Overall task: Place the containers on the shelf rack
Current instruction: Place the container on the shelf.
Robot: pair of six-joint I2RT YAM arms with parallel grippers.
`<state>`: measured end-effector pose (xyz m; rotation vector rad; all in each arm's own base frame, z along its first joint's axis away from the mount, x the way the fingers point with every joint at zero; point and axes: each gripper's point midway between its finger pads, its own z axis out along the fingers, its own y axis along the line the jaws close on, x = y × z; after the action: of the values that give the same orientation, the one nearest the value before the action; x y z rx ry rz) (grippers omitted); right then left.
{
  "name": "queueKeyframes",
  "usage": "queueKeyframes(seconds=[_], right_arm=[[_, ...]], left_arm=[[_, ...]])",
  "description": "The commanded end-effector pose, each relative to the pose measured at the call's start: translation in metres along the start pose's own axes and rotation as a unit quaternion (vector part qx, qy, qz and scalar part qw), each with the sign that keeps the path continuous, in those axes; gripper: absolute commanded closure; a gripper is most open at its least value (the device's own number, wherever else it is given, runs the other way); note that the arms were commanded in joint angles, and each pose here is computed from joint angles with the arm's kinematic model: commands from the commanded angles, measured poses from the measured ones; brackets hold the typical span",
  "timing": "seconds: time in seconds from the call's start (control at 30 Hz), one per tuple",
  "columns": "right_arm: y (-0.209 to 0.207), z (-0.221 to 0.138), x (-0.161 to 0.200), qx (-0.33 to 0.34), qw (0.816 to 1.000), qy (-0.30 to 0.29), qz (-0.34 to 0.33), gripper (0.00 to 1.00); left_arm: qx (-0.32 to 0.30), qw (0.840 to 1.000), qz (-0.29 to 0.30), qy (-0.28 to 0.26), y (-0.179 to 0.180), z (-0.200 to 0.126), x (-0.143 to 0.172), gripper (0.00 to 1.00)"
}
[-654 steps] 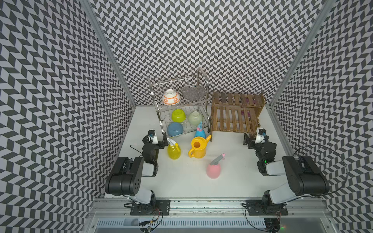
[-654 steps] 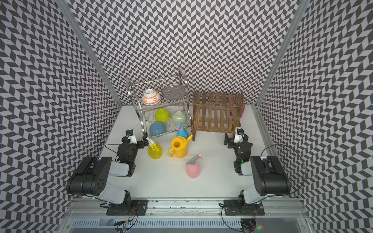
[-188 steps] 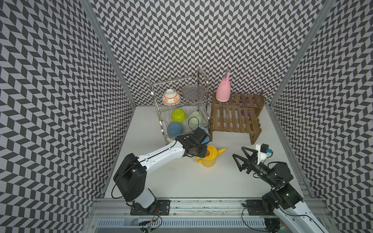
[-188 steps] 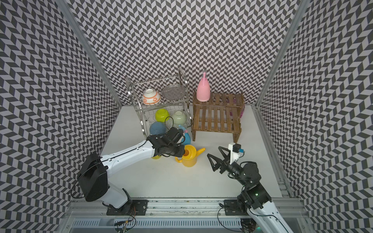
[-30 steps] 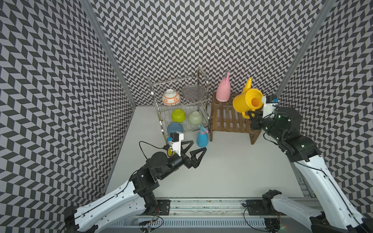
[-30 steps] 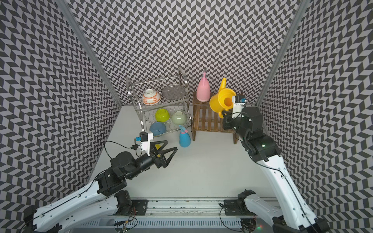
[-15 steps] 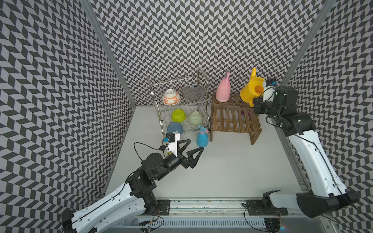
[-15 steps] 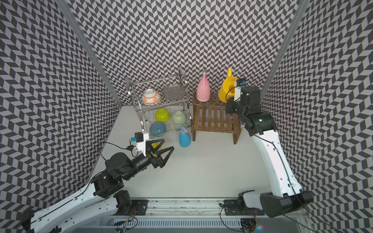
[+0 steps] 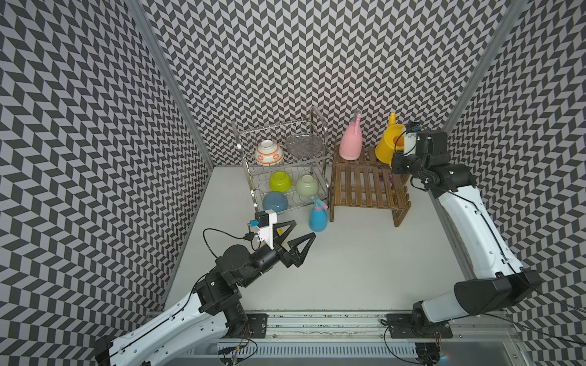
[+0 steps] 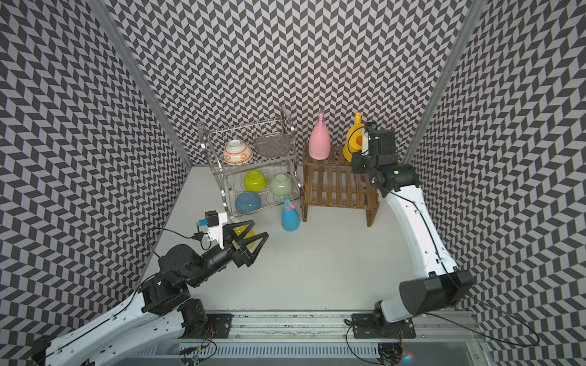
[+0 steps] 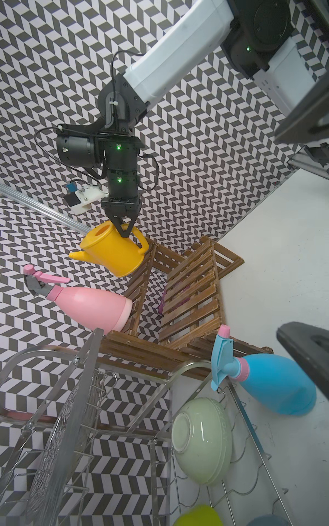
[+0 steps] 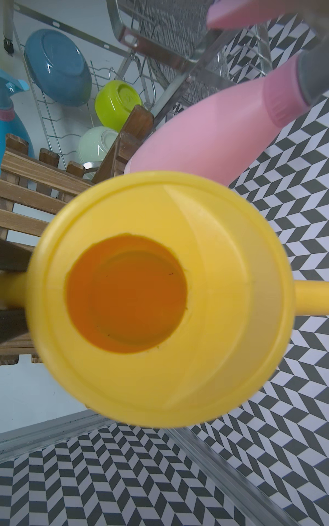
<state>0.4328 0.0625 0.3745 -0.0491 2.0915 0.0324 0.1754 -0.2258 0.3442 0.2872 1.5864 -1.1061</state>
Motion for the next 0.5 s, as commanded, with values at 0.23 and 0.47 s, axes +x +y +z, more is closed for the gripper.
queueKeyframes(seconds=[0.23,0.47], right_arm=[[-0.007,0.003,-0.028,0.021,0.999,-0.040,-0.007,0.76],[-0.006,0.010,-0.026,0.020,0.999,-0.034,-0.009,0.69]], left_arm=[[-0.004,1.000,0.007,0.002,0.001,0.006,0.000,0.00],[-0.007,1.000,0.010,0.001,0.002,0.007,-0.001,0.00]])
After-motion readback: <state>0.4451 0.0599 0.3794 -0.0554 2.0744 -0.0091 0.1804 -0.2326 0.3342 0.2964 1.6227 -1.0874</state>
